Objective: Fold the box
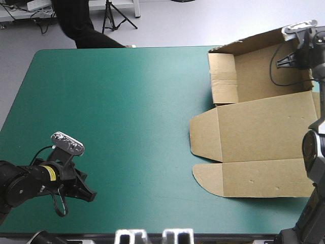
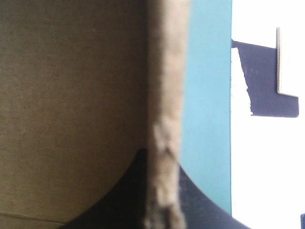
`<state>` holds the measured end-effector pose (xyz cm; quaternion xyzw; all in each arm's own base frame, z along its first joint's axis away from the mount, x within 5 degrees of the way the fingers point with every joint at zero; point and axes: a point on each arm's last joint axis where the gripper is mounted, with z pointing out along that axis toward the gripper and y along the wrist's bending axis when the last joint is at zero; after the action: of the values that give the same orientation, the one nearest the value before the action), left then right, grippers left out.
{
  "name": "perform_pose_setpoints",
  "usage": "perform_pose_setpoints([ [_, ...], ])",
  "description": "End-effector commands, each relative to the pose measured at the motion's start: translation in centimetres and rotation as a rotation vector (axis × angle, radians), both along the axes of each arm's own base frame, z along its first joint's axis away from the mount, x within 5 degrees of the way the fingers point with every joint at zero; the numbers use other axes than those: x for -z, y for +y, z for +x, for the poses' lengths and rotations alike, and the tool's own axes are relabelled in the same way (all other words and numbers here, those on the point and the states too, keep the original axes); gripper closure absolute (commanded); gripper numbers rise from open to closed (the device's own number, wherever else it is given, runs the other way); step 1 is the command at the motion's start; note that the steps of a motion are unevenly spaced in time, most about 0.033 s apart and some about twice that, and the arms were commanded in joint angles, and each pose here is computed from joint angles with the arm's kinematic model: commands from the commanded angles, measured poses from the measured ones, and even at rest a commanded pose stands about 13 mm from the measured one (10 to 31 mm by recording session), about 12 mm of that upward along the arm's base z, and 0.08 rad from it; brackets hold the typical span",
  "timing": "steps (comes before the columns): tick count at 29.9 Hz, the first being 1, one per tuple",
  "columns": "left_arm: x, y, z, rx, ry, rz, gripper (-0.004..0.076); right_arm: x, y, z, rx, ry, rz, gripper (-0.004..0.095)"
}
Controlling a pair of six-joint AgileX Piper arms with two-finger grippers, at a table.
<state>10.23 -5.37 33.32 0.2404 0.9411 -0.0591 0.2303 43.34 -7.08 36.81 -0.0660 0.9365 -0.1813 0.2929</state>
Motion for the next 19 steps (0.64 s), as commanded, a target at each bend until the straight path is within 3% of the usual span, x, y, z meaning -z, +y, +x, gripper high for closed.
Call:
perform_pose_setpoints([
  [1, -0.6, -0.1, -0.4, 0.003, 0.012, -0.019, 0.0729, -1.1, -4.2, -0.7, 0.087, -0.068, 0.025, 0.0926],
  [11, -0.6, -0.1, -0.4, -0.012, 0.018, -0.029, 0.0729, 6.1, -10.3, 0.7, 0.183, 0.094, 0.116, 0.0926],
  [19, -0.6, -0.4, -0.7, -0.015, 0.047, -0.066, 0.0729, 6.4, -11.8, 0.5, 0.21, 0.066, 0.117, 0.0925],
])
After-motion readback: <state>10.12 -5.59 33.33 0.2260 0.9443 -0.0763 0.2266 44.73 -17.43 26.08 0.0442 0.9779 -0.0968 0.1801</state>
